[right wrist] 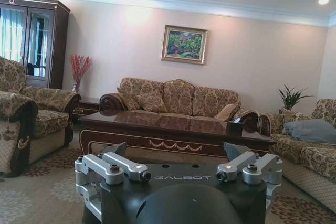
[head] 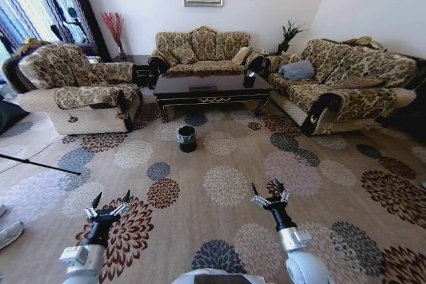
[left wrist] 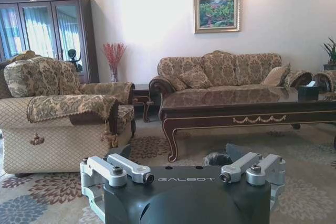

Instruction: Move to the front of the table and pick up the trash from the floor, then place it into the trash bin.

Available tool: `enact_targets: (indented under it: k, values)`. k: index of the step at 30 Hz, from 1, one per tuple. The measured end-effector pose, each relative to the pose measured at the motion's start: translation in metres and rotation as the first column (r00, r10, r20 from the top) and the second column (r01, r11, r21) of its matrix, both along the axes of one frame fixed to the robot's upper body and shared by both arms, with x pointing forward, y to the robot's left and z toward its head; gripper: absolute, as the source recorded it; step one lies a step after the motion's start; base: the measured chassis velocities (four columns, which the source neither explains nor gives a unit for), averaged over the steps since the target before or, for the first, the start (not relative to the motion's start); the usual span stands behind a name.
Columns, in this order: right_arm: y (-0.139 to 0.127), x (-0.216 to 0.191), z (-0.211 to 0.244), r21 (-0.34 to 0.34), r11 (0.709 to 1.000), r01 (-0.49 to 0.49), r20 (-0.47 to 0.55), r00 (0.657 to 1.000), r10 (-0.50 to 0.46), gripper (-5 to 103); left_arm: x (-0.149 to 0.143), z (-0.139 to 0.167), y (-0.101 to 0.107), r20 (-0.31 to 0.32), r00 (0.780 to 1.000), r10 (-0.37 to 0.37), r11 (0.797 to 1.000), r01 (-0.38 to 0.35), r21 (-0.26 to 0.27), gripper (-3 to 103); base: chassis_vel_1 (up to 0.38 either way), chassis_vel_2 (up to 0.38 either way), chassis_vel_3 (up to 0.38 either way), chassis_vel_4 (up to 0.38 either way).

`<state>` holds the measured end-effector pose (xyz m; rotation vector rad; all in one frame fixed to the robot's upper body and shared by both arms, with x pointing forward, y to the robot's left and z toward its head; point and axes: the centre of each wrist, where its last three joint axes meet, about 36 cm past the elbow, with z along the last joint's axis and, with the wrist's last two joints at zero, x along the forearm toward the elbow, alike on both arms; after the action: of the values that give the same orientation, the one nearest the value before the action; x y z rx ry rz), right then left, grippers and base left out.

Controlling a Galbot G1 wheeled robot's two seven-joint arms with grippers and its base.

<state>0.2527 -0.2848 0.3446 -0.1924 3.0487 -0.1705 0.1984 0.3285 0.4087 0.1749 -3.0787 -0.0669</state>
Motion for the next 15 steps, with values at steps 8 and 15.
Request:
enact_targets:
  k: [8,15]
  values:
    - [0.0000,0.0000,0.0000,0.000,1.000,0.000,0.000,1.000,0.000,100,0.0000,0.0000,0.0000,0.000,1.000,0.000,1.000,0.000,0.000,100,0.000,0.000,0.000,0.000]
    - [0.0000,0.0000,0.0000,0.000,1.000,0.000,0.000,1.000,0.000,100,0.0000,0.0000,0.0000,0.000,1.000,0.000,1.000,0.000,0.000,100,0.000,0.000,0.000,0.000]
